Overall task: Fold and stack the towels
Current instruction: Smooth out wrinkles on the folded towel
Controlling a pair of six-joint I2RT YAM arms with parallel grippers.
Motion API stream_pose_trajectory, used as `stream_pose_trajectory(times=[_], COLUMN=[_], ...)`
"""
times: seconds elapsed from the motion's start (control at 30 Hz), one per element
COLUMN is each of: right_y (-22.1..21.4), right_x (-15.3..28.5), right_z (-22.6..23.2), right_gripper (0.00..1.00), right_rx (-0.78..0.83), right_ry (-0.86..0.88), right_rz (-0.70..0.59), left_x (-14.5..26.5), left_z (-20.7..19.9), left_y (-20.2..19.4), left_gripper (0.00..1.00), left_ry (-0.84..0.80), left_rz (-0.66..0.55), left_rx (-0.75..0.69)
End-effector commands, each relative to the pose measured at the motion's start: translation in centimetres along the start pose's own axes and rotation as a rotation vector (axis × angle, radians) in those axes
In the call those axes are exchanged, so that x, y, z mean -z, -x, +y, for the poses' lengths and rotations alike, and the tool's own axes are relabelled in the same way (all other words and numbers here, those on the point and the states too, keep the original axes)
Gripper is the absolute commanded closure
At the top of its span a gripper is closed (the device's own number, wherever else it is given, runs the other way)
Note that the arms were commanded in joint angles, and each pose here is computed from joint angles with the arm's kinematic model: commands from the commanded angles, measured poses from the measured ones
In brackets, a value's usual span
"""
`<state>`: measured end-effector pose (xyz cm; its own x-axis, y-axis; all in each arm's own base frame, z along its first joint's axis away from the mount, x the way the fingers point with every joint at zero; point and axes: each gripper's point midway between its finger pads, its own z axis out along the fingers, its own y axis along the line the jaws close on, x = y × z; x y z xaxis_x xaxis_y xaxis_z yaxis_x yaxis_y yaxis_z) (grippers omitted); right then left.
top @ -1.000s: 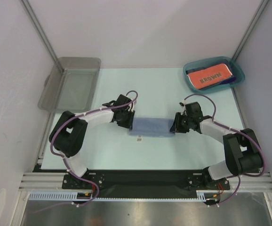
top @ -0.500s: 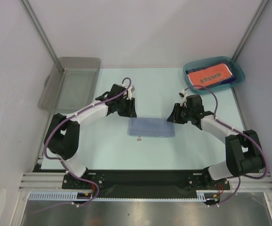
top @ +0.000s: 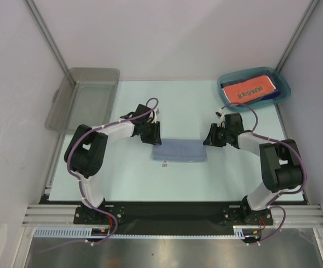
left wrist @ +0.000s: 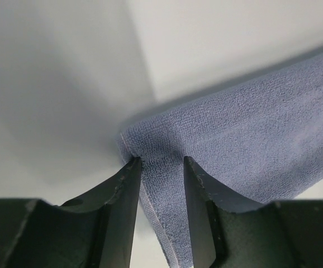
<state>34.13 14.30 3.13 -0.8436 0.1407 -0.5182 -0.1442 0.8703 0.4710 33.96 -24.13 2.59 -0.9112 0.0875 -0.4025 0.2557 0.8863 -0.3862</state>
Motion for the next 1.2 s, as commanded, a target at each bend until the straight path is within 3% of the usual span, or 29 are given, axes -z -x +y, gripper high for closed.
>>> stream_pose_trajectory(times=[0.0,0.1,0.2,0.3,0.43,0.67,0.8,0.97,1.17], right_y=[3.3,2.6,0.9,-0.8,-3.4,-7.0,-7.2,-5.2,-3.5], right_x=[2.5,4.4,5.8,6.3,6.1,4.0,4.0,6.7,7.5], right_z=[2.9,4.0,4.9,6.3,7.6,5.6,4.9,5.3,4.3], right_gripper=[0.68,0.68,0.68,0.68,0.69,0.68,0.68,0.64,0.47], right_rx=[0.036,0.004,-0.008,-0.017,-0.044,-0.072,-0.046,-0.013,-0.037], right_ry=[0.068,0.054,0.068,0.153,0.222,0.202,0.161,0.111,0.053], right_rz=[-0.071,-0.037,0.002,0.025,0.071,0.094,0.102,0.042,-0.005], left_x=[3.2,6.5,9.1,9.4,8.1,4.1,3.7,6.1,9.7], left_z=[0.1,-1.1,-2.5,-4.1,-6.0,-2.6,-0.4,-0.6,-1.3], left_y=[3.5,5.2,4.3,0.9,-3.9,-9.0,-8.9,-7.0,-3.9], left_gripper=[0.56,0.55,0.54,0.54,0.54,0.58,0.59,0.56,0.45], left_ry=[0.06,0.066,0.037,-0.076,-0.223,-0.145,-0.008,0.044,0.092], left_rz=[-0.088,-0.134,-0.126,-0.089,-0.029,0.068,0.083,0.034,-0.057], left_rx=[-0.004,-0.037,-0.065,-0.082,-0.06,0.002,0.028,0.034,0.01])
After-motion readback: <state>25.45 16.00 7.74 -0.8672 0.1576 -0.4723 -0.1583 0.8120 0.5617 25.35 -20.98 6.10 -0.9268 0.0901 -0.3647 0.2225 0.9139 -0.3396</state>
